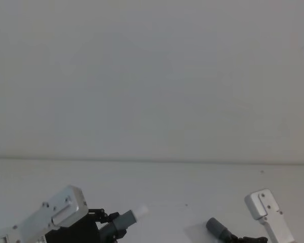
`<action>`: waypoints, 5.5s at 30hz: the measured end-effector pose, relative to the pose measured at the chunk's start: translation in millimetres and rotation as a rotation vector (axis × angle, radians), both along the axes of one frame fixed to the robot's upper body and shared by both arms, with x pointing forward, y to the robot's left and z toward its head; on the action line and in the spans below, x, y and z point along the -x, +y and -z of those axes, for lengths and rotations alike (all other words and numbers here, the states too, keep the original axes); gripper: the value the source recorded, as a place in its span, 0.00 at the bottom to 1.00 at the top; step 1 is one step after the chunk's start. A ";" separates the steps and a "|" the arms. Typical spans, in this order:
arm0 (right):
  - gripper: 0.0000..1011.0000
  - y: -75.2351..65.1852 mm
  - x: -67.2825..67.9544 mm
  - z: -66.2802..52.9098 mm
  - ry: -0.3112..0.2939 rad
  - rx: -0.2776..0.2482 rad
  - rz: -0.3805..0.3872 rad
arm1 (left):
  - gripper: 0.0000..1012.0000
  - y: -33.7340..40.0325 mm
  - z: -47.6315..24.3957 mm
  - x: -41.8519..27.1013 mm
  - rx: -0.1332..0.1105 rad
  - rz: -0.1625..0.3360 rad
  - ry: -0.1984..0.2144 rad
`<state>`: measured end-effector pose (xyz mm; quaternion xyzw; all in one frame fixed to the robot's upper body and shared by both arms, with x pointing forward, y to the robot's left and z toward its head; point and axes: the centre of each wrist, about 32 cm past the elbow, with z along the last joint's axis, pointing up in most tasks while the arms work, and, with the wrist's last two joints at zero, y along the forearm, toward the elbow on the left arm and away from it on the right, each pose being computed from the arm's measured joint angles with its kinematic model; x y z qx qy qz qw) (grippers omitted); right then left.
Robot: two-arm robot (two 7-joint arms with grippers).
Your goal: Use both hands to pick up one end of the pipe from the table, align the ends, and insert them.
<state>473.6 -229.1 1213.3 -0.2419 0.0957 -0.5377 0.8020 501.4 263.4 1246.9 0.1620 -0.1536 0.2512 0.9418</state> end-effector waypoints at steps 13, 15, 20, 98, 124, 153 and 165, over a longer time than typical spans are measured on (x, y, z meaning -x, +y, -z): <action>0.06 -14.4 4.8 -5.1 -0.102 0.015 -0.106 | 0.33 1.8 -1.7 -5.6 -0.003 0.026 0.001; 0.06 -17.8 6.0 -7.0 -0.127 0.016 -0.135 | 0.33 1.9 -2.1 -6.8 -0.003 0.031 0.001; 0.05 -26.9 8.9 -11.6 -0.181 0.025 -0.207 | 0.33 2.1 -3.1 -9.2 -0.002 0.041 0.000; 0.05 -81.3 10.7 -26.3 -0.532 0.091 -0.837 | 0.33 5.6 -31.1 -22.8 -0.030 0.317 0.068; 0.05 -80.9 13.7 -31.8 -0.535 0.070 -0.842 | 0.33 -2.4 -30.5 -25.7 -0.029 0.338 0.070; 0.05 -79.0 20.5 -37.9 -0.522 0.016 -0.848 | 0.33 -6.8 -36.5 -26.2 -0.048 0.348 0.061; 0.05 -76.5 18.7 -37.6 -0.501 0.013 -0.846 | 0.33 -4.3 -38.1 -21.3 -0.041 0.346 0.058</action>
